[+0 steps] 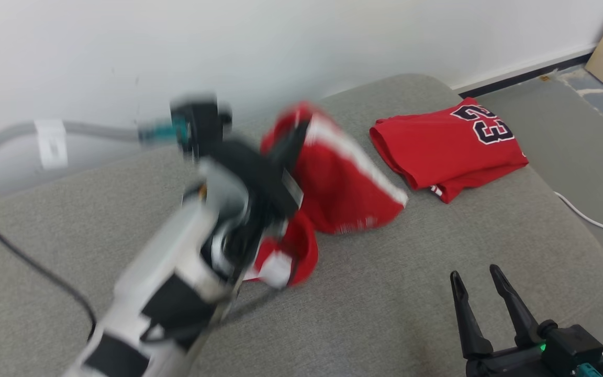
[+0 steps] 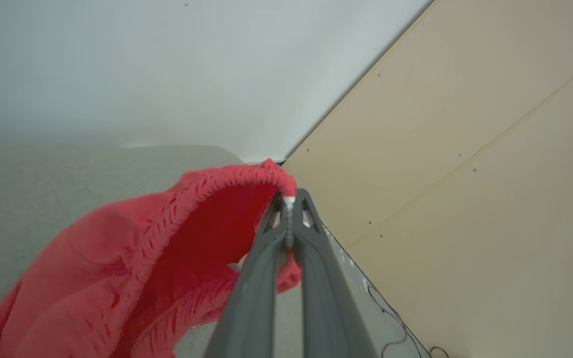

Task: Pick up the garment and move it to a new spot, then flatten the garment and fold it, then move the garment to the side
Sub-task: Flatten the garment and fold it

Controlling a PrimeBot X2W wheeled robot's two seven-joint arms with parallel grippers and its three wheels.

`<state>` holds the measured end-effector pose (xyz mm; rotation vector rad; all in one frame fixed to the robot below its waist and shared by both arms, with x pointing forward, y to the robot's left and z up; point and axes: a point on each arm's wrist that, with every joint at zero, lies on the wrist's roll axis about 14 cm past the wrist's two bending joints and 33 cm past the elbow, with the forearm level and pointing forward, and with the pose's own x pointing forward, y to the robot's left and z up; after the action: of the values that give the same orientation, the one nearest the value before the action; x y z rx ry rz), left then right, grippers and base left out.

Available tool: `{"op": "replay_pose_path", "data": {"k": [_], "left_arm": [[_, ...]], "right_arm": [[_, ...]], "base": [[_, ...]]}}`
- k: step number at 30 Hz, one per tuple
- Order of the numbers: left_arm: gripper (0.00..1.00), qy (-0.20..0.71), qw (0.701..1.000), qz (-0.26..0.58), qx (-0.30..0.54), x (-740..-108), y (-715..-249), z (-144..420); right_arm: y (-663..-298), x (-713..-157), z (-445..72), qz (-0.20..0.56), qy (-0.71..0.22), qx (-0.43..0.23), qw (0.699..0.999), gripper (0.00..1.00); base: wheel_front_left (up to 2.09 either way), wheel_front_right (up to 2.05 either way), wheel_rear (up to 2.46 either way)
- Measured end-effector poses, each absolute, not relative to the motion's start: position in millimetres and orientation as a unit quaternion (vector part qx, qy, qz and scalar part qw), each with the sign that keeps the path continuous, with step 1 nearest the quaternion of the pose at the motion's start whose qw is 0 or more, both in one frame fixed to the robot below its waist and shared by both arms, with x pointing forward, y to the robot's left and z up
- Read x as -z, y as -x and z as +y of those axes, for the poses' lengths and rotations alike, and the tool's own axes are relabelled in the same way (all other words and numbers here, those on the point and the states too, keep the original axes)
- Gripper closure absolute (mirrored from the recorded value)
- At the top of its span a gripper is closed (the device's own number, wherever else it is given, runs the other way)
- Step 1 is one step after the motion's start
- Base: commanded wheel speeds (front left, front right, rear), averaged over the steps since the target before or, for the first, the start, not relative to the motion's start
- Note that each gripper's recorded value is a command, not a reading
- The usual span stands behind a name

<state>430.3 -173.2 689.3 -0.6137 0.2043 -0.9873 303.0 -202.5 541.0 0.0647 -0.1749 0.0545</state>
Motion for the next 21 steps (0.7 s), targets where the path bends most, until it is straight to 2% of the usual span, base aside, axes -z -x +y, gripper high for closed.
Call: {"op": "replay_pose_path", "data": {"k": [4, 9, 21], "left_arm": [[1.0, 0.266, 0.842, 0.171, 0.437, -611.4, -430.4, -143.8], [1.0, 0.261, 0.851, 0.224, 0.396, -548.4, -418.5, -92.9], [1.0, 0.251, 0.887, 0.228, 0.314, -513.8, -408.1, 9.2]], "right_arm": [[-304.6, -536.9, -203.0, -0.081, -0.034, -0.027, 0.996, 0.0], [-308.8, -533.0, -197.8, -0.074, -0.033, -0.04, 0.996, 0.0], [-322.2, -528.9, -171.6, -0.066, -0.026, -0.099, 0.993, 0.0]], "base": [[0.0, 0.0, 0.0], [0.0, 0.0, 0.0], [0.0, 0.0, 0.0]]}}
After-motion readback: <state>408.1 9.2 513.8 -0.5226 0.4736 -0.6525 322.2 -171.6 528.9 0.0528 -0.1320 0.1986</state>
